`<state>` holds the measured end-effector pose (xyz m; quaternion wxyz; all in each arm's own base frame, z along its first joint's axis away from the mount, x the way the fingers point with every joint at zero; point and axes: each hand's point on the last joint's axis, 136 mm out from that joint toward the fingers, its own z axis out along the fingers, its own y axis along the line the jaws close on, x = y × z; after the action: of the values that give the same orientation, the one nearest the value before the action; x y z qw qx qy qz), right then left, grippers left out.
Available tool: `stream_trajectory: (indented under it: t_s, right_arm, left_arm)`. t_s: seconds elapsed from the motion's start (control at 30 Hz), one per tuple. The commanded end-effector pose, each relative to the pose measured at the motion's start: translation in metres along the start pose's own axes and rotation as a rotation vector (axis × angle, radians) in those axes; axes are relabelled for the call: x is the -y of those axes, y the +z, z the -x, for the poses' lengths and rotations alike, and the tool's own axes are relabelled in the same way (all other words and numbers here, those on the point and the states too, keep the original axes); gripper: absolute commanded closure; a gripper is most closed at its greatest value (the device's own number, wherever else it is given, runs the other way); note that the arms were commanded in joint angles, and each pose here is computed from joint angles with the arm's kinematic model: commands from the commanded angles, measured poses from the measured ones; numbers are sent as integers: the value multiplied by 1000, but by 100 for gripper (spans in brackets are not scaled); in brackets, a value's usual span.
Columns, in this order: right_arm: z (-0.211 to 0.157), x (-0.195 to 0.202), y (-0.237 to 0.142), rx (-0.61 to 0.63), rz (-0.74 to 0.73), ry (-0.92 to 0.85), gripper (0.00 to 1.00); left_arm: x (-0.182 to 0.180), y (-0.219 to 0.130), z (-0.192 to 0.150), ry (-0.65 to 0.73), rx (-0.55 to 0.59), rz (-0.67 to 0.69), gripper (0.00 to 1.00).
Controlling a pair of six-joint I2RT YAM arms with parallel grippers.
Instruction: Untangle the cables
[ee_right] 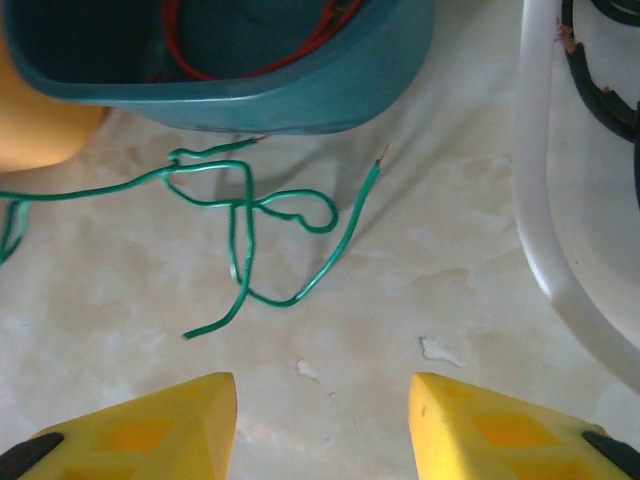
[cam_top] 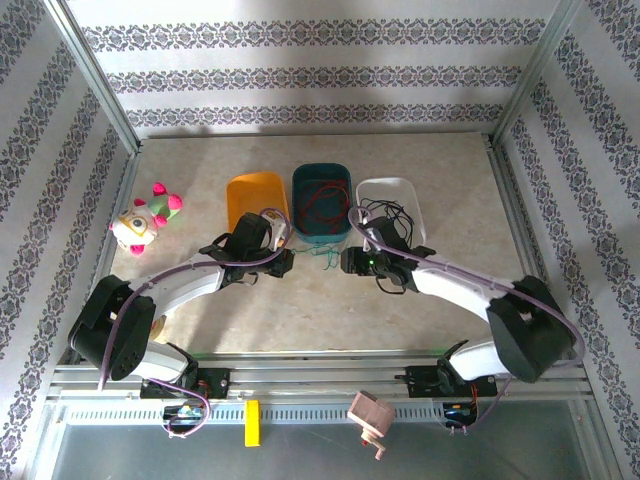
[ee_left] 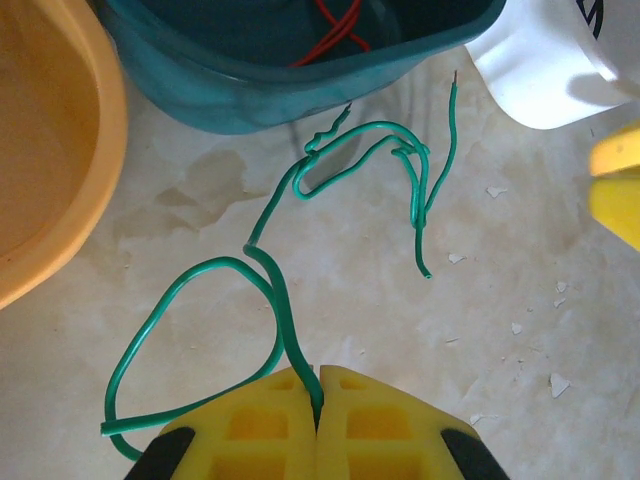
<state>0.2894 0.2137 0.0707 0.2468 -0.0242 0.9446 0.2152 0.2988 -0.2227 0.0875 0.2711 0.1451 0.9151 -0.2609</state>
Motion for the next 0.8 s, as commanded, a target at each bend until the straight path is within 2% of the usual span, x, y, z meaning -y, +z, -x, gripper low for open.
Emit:
stream_trajectory:
  t_s: [0.0, 0.2, 0.43, 0.6, 0.67, 0.77]
  right_arm:
    - [7, 7, 12, -12, -51, 20, 51]
    - [18, 2, 39, -30, -45, 19, 53]
    - [15, 7, 60, -63, -92, 16, 61]
    - [8, 8, 66, -62, -132, 6, 89]
    - [9, 8, 63, -49, -139, 2, 95]
    - [16, 5, 51, 0, -136, -11, 99]
  left_arm:
    - [2, 0, -4, 31, -27, 11, 100]
    - [5, 0, -6, 37, -33, 0, 100]
    - [5, -3, -6, 44, -30, 1, 100]
    - [6, -5, -4, 53, -26, 5, 100]
    - [5, -6, -4, 55, -25, 11, 100]
    - [3, -6, -5, 58, -29, 23, 100]
